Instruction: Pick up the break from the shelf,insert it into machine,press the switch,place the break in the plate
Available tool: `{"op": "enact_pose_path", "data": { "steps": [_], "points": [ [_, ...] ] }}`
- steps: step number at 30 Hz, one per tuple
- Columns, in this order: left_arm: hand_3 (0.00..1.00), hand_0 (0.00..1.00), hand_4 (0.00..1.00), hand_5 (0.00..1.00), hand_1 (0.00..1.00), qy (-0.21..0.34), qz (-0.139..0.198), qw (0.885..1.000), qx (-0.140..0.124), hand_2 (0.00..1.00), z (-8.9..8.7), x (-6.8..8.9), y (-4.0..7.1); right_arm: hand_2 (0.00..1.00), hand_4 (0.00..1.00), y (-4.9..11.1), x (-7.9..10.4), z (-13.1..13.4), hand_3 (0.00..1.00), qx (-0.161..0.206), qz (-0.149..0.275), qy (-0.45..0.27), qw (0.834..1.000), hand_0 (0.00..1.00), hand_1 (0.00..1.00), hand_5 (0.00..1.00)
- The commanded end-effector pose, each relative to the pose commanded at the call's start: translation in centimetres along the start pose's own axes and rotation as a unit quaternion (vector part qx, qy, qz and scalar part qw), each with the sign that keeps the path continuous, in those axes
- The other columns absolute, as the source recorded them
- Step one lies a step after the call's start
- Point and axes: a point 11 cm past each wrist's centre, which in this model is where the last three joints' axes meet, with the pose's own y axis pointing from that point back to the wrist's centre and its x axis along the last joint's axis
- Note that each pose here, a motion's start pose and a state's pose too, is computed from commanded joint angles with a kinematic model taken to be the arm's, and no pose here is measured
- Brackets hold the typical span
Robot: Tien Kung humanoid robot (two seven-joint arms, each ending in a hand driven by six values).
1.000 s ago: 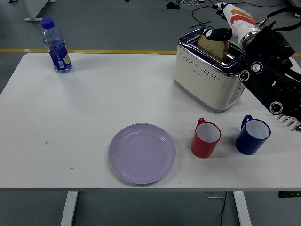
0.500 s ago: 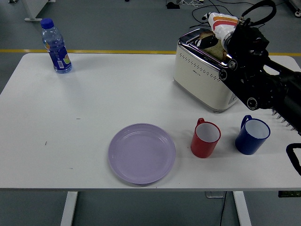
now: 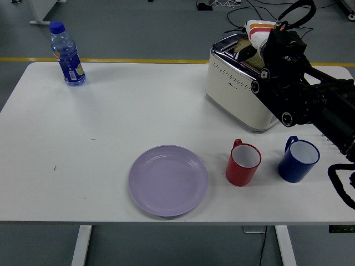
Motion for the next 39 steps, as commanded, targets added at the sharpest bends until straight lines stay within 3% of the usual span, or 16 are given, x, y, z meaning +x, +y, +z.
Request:
{"op": "enact_pose_path", "data": {
  "steps": [4, 5, 13, 22, 23, 28, 29, 39],
  "points": [
    [0.599, 0.653, 0.331, 0.932, 0.593, -0.002, 0.001, 1.0, -0.001, 0.592, 0.1, 0.1, 0.0, 0.657, 0.766, -0.2, 0.2, 0.5, 0.781, -0.01, 0.004, 0.002, 1.0, 0.623, 0.639, 0.414],
    [0.598, 0.654, 0.332, 0.931, 0.593, -0.002, 0.001, 1.0, -0.001, 0.592, 0.1, 0.1, 0.0, 0.603, 0.762, -0.2, 0.2, 0.5, 0.731, -0.011, 0.005, 0.003, 1.0, 0.543, 0.577, 0.41],
    [0.597, 0.655, 0.333, 0.931, 0.593, -0.002, 0.001, 1.0, -0.001, 0.591, 0.1, 0.1, 0.0, 0.587, 0.756, -0.4, -0.2, 1.3, 0.725, -0.021, -0.001, 0.002, 1.0, 0.527, 0.565, 0.406],
    [0.599, 0.655, 0.333, 0.929, 0.593, -0.002, 0.001, 1.0, -0.001, 0.592, 0.1, 0.1, 0.0, 0.559, 0.746, -0.5, -0.7, 1.4, 0.702, -0.011, 0.002, -0.004, 1.0, 0.489, 0.536, 0.397],
    [0.598, 0.656, 0.334, 0.929, 0.595, -0.002, 0.001, 1.0, -0.001, 0.592, 0.1, 0.1, 0.0, 0.498, 0.724, -0.5, -0.7, 1.3, 0.648, -0.008, 0.003, -0.004, 1.0, 0.4, 0.473, 0.369],
    [0.598, 0.656, 0.334, 0.929, 0.595, -0.002, 0.001, 1.0, -0.002, 0.592, 0.2, 0.1, 0.0, 0.498, 0.724, -0.6, -0.9, 1.4, 0.648, -0.005, 0.009, -0.007, 1.0, 0.4, 0.473, 0.369],
    [0.598, 0.655, 0.334, 0.929, 0.595, -0.002, 0.001, 1.0, -0.002, 0.592, 0.2, 0.1, 0.0, 0.436, 0.572, -0.6, -0.8, 1.4, 0.552, -0.004, 0.013, -0.008, 1.0, 0.305, 0.381, 0.174],
    [0.598, 0.656, 0.334, 0.928, 0.595, -0.003, 0.001, 1.0, -0.001, 0.592, 0.2, 0.1, 0.0, 0.433, 0.537, -0.5, -1.4, 1.6, 0.544, -0.003, 0.014, -0.009, 1.0, 0.271, 0.356, 0.135]
  ]
}}
